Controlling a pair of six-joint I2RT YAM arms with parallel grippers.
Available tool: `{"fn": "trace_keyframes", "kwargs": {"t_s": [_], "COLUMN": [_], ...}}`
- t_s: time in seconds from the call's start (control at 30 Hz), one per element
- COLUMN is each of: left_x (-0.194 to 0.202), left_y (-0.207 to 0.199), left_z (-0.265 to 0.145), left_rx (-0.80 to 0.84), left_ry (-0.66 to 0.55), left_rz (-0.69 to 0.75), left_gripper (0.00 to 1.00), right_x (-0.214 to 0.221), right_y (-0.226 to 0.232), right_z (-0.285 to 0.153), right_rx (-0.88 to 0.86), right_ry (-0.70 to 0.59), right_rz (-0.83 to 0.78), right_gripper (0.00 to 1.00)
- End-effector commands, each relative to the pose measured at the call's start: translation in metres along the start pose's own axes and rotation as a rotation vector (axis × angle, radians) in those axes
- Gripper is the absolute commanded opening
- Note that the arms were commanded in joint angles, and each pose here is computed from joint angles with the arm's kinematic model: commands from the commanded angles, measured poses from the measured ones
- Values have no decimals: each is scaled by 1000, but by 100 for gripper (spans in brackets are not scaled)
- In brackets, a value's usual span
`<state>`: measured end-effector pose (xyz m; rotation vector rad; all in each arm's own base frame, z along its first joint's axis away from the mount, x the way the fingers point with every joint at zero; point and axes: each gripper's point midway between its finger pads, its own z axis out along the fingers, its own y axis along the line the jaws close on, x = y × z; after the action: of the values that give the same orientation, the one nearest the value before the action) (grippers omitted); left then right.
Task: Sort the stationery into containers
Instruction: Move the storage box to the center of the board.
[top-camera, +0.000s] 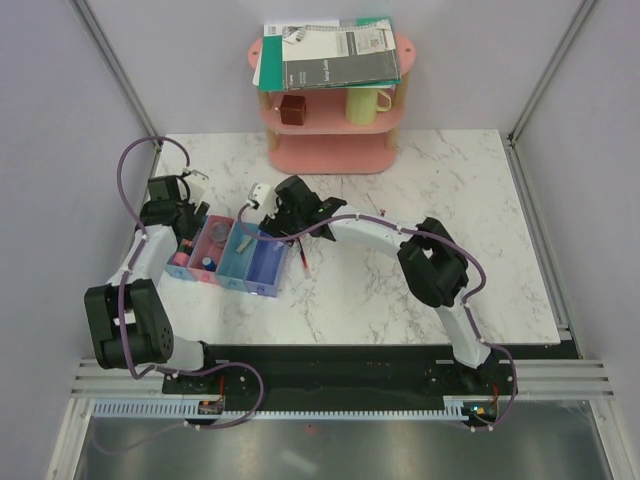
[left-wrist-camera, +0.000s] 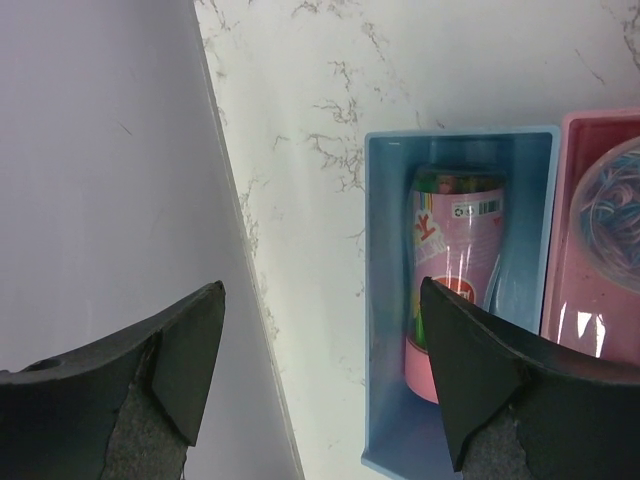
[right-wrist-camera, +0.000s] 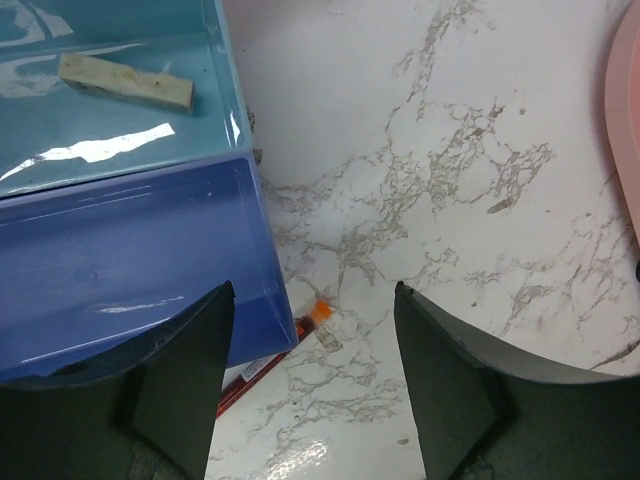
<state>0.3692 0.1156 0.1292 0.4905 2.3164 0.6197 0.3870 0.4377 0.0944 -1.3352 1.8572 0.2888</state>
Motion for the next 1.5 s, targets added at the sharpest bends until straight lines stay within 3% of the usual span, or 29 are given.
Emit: {"fn": "trace_keyframes", "kwargs": {"t_s": [0.0, 0.4, 0.73, 1.07, 1.47], "left_x": [-18, -6, -7, -15, -36], "left_y": [20, -26, -33, -43, -60], "left_z": [6, 22, 26, 20, 4], "left_rx": [-62, 129, 159, 225, 349], "left_ry": [-46, -50, -51, -81, -131], "left_rz": [19, 44, 33, -4, -46], "left_gripper": [85, 84, 83, 83, 82], "right_x": [-28, 8, 3, 24, 84], "right_y": [-5, -19, -70, -128, -174], "right_z": [5, 37, 52, 31, -18], "right_rx": [12, 118, 298, 416, 492], "right_ry": [-78, 23, 33, 80, 166], "right_rz": [2, -49, -103, -67, 12], "right_gripper": [73, 73, 73, 73, 72]}}
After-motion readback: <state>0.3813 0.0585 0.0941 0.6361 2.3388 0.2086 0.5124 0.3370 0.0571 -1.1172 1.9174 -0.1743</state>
